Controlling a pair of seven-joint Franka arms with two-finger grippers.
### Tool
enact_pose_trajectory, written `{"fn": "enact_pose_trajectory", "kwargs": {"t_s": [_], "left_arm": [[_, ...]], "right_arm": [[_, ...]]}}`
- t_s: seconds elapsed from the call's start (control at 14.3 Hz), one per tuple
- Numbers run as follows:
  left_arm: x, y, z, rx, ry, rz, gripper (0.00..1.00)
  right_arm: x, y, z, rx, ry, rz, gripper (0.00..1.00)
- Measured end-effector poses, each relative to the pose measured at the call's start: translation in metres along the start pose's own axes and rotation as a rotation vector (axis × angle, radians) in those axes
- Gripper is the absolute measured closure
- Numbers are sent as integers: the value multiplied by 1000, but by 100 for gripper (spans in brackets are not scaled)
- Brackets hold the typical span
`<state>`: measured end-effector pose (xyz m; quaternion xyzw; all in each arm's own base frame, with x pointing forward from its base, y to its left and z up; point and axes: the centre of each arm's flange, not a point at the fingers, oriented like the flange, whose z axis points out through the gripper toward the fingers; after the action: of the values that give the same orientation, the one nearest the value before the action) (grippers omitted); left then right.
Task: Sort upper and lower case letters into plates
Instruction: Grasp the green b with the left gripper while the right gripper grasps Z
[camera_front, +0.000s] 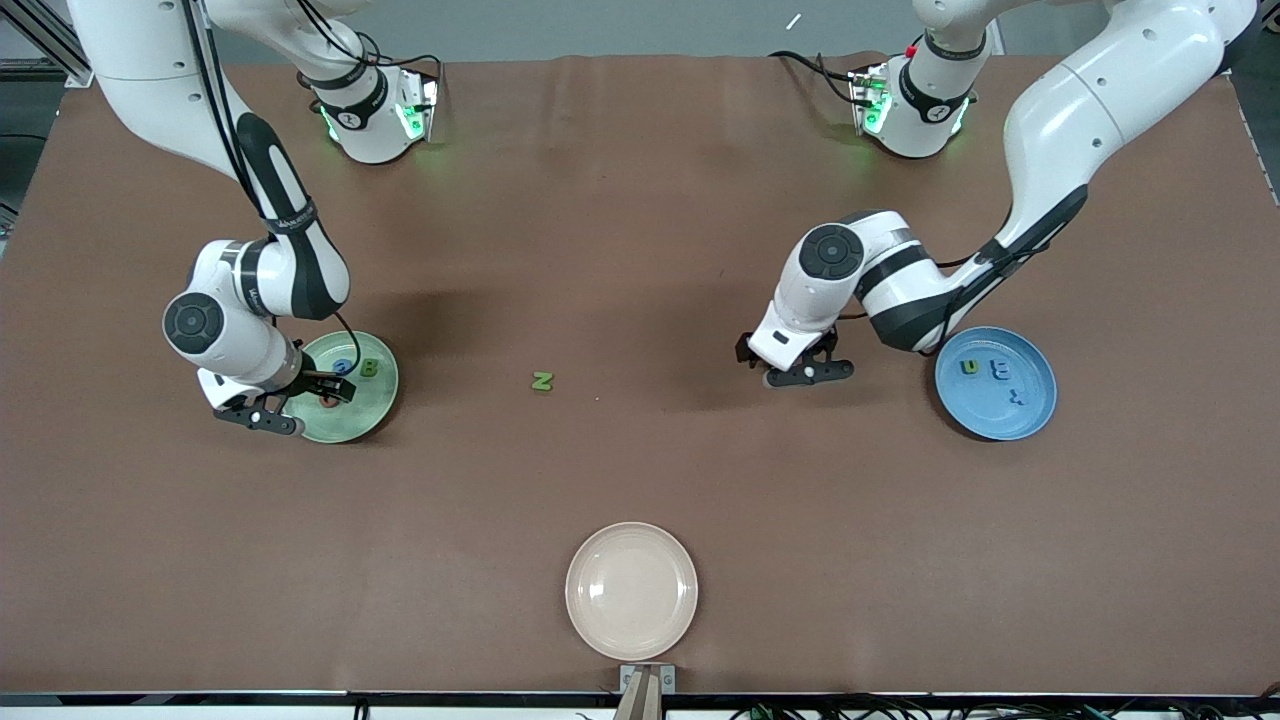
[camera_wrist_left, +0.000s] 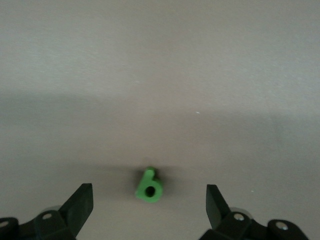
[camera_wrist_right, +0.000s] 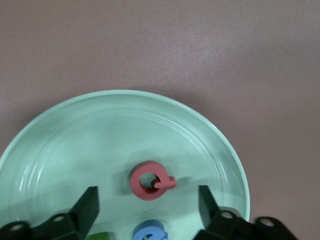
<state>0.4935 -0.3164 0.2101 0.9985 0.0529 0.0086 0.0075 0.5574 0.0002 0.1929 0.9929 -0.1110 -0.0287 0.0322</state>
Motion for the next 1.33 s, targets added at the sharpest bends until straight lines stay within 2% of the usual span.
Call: {"fn": "enact_pose_trajectory", "kwargs": {"t_s": [0.07, 0.21, 0.35, 0.42, 0.49, 0.63, 0.7, 0.98, 1.12, 1.19, 1.26, 1.33], "left_arm": [[-1, 1, 4, 3, -1, 3, 2], [-4, 1, 11, 13, -6, 7, 3], [-5, 1, 14, 17, -9, 9, 14], [-5, 2, 16, 16, -12, 10, 14], [-6, 2, 17, 15, -16, 12, 22], [-8, 2, 21, 15, -25, 12, 26], [-8, 2, 24, 18, -30, 13, 35], [-13, 3, 35, 36, -38, 23, 43], [-13, 5, 34, 30, -35, 25, 57], [-13, 4, 34, 30, -35, 24, 57], [-13, 5, 34, 29, -34, 24, 63], [-12, 5, 33, 27, -33, 24, 73]], "right_arm": [[1, -4, -2, -1, -11, -5, 0], [2, -21, -10, -2, -43, -13, 0], [1, -55, -26, -5, -70, 26, 0], [-2, -77, -35, -8, -73, 53, 0], [-8, -101, -42, -11, -69, 79, 0], [-29, -152, -48, -16, -55, 113, 0], [-41, -174, -49, -12, -53, 123, 0], [-80, -240, -55, 44, -28, 89, 0], [-92, -260, -57, 61, -1, 56, 0], [-97, -268, -57, 70, 13, 49, 0], [-100, -275, -56, 77, 28, 49, 0], [-105, -283, -52, 84, 43, 47, 4]]}}
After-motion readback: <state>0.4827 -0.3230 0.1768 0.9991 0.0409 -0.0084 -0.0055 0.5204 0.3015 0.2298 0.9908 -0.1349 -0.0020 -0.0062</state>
